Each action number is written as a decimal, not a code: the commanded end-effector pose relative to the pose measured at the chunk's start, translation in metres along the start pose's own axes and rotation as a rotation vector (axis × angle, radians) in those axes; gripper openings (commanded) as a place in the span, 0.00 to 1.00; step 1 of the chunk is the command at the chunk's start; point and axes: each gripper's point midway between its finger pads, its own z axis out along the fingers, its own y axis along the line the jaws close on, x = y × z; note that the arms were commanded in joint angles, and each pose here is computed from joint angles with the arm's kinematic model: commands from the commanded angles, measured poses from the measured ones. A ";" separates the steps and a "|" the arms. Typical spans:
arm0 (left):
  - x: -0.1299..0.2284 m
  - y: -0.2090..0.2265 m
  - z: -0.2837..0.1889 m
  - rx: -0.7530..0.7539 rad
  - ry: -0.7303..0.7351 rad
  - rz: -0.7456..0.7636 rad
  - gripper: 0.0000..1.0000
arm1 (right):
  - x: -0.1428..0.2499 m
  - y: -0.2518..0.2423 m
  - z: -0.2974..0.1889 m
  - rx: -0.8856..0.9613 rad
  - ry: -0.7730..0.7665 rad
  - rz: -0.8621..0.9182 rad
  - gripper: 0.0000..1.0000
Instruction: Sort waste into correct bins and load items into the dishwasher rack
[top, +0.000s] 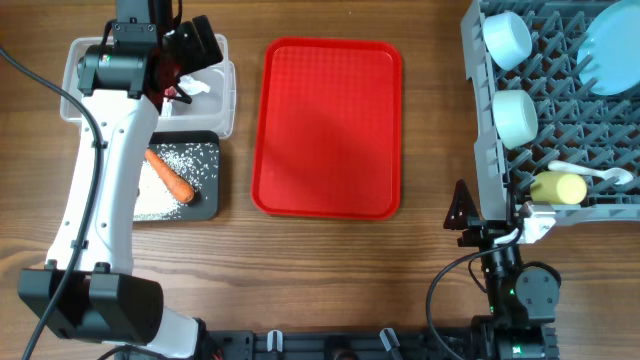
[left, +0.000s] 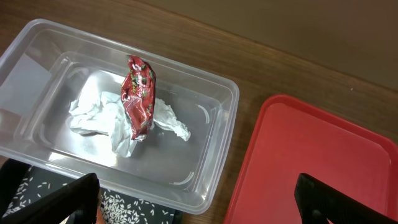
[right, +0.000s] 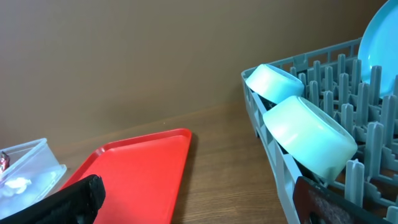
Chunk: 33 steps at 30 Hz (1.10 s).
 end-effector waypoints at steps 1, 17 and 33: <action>0.001 0.000 0.003 0.001 0.007 0.001 1.00 | 0.001 -0.002 0.000 0.010 -0.013 0.019 1.00; 0.001 0.000 0.003 0.001 0.007 0.001 1.00 | 0.001 -0.002 0.000 0.010 -0.013 0.018 1.00; 0.018 0.003 -0.013 -0.020 0.052 0.025 1.00 | 0.001 -0.002 0.000 0.010 -0.013 0.019 1.00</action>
